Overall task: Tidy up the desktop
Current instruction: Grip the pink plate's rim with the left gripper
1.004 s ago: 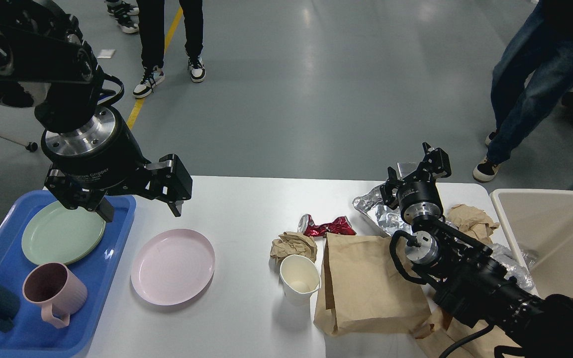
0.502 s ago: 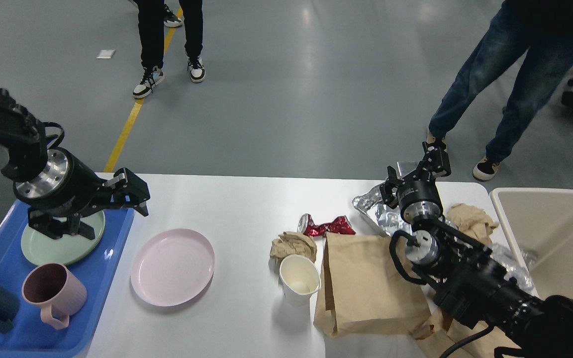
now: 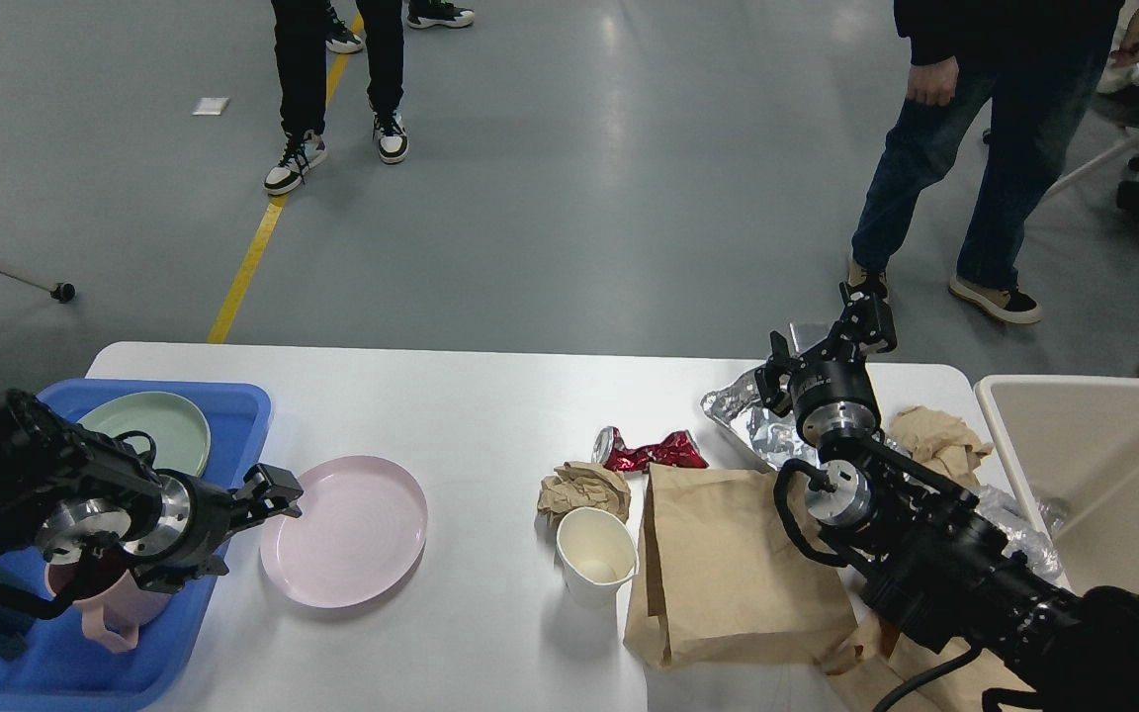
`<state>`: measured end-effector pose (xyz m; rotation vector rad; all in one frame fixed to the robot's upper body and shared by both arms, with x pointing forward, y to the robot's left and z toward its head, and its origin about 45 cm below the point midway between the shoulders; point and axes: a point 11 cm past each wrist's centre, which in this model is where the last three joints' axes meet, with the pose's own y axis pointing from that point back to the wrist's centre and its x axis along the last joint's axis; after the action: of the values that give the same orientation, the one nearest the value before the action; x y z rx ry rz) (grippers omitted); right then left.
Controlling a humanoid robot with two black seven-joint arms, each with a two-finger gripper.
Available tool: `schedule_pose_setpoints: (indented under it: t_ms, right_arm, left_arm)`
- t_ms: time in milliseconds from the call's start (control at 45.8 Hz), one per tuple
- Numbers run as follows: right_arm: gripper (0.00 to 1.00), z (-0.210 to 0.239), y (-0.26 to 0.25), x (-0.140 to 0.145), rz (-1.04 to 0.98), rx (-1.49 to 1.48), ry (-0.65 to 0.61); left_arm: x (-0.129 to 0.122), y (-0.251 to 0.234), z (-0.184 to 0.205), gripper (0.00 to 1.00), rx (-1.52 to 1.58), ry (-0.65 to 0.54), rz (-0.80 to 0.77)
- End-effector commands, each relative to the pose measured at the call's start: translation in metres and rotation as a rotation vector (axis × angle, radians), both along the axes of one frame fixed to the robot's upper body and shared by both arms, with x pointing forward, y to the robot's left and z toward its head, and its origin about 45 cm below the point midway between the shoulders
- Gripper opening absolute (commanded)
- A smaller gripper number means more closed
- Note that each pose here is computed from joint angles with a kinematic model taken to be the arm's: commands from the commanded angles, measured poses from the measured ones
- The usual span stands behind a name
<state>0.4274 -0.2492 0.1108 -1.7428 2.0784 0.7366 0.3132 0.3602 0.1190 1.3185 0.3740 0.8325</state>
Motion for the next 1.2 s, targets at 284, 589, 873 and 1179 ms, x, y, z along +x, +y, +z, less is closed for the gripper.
schedule_pose_setpoints:
  t_ms: [284,589,873,1179]
  right_arm:
    - [1.00,0.000,0.000,0.000,0.000,0.000,0.000]
    - [1.00,0.000,0.000,0.000,0.001,0.000,0.001]
    - [1.00,0.000,0.000,0.000,0.000,0.000,0.000]
    - [1.00,0.000,0.000,0.000,0.000,0.000,0.000]
  left_arm:
    - [-0.009,0.003,-0.035,0.82,0.018,-0.013,-0.047]
    - [-0.006,0.001,-0.043,0.63,0.020,-0.023,-0.068]
    - [-0.013,0.001,-0.050,0.43,0.010,-0.004,-0.072]
    - [-0.015,-0.001,-0.055,0.17,-0.006,0.009,-0.069]
